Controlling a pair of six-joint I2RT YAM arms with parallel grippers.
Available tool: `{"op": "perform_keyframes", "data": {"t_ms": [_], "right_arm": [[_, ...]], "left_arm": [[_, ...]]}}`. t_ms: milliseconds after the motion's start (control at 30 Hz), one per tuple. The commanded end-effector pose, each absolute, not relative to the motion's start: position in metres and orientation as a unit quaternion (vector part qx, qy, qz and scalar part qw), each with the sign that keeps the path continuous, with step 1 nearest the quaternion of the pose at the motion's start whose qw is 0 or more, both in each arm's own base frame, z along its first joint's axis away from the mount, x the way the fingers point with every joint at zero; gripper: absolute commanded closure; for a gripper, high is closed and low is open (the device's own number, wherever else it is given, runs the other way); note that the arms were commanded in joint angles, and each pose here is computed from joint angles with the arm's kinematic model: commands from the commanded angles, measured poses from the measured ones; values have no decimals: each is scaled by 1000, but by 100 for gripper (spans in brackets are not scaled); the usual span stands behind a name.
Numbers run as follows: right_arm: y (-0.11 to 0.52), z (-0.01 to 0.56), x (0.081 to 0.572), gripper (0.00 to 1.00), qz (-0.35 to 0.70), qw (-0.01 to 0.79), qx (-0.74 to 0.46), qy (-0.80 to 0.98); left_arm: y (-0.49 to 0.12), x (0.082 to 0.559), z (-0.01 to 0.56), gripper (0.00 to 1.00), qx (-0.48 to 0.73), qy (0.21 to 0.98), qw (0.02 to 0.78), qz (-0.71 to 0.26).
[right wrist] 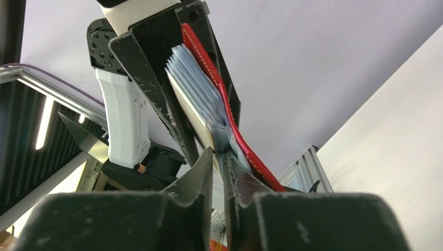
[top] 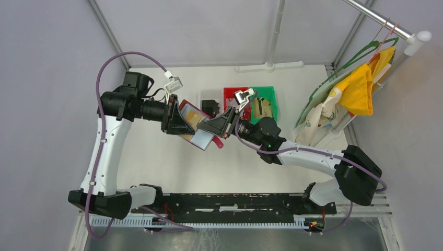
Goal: Take the credit cards out of the card holder
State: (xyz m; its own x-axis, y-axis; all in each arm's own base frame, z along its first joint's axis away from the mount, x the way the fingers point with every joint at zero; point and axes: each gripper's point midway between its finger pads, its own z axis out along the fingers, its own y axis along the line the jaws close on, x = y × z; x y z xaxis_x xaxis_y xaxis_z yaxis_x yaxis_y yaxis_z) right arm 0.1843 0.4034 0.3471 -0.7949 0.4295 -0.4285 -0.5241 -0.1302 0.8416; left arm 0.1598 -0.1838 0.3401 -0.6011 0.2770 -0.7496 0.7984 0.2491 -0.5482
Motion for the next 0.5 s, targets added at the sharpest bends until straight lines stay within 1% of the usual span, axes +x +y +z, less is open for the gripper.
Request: {"op": "perform_keyframes", "data": {"t_ms": [0,33,200,467], "right_arm": [[403,380,198,94,758,361,-23,543],[403,378,197,99,758,360,-25,544],[395,367,191,100,753,364,-24,547],[377,357,187,100,740,388,-22,550]], "left_arm": [[-192,134,369,59,381,695,268,-548],[-192,134,370,59,383,691,270,-550],[-194,134,381,59,393,676,282,-556],[-197,137,388,60,388,669,276,-571]]}}
